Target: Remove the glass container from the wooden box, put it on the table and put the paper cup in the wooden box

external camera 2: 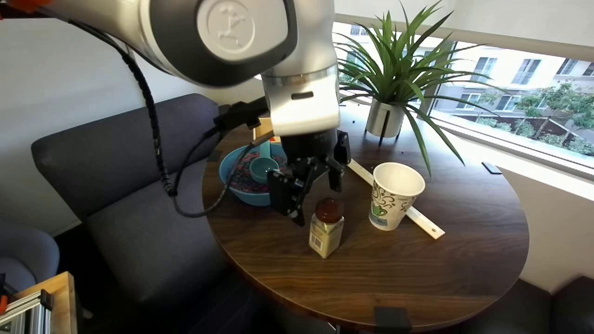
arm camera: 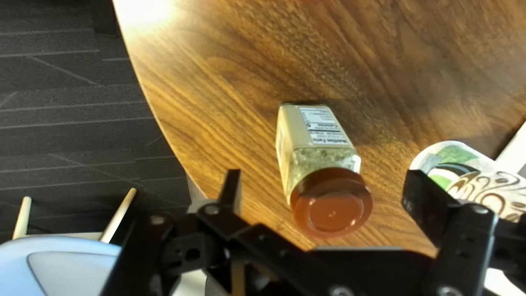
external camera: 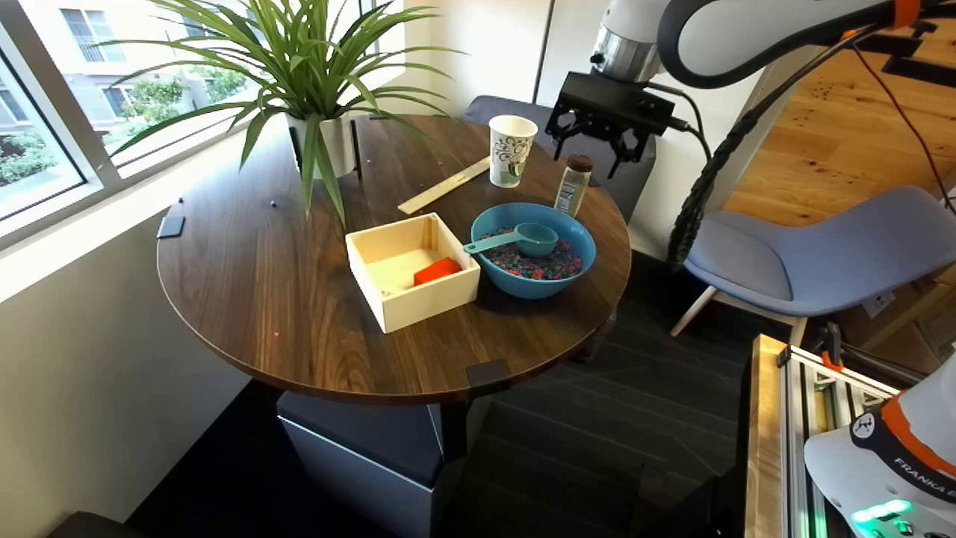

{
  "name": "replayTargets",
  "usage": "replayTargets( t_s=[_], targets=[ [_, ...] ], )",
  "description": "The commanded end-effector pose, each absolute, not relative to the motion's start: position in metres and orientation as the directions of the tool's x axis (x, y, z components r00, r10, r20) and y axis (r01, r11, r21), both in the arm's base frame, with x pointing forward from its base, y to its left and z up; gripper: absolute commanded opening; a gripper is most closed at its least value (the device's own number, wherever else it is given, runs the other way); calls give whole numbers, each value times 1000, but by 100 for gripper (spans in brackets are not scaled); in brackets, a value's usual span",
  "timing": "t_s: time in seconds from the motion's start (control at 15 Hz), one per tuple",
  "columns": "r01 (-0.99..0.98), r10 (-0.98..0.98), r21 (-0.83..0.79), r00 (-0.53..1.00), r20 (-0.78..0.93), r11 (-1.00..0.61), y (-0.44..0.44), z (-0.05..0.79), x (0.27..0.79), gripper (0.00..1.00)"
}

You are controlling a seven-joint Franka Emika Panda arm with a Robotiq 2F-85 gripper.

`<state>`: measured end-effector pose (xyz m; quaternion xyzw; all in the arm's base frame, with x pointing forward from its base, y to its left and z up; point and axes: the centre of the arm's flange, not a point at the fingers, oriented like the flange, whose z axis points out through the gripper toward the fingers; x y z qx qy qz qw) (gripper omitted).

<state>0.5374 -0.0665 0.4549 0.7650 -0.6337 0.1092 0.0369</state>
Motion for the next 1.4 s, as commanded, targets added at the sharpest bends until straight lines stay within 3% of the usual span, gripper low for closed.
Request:
replayTargets(
  t_s=[0.0, 0.2, 0.47, 1.0, 1.33],
  targets=[
    [-979, -939, -39, 179, 293, -199, -62, 519, 516, 100],
    [-981, -935, -124, 102, 340, -152, -68, 552, 533, 100],
    [-974, -938, -143, 122, 324, -176, -71, 557, 526, 100],
    [-969, -958, -100, 205, 198, -228, -64, 514, 625, 100],
    [-994, -981, -98, 34, 190, -54, -86, 484, 650, 100]
  ],
)
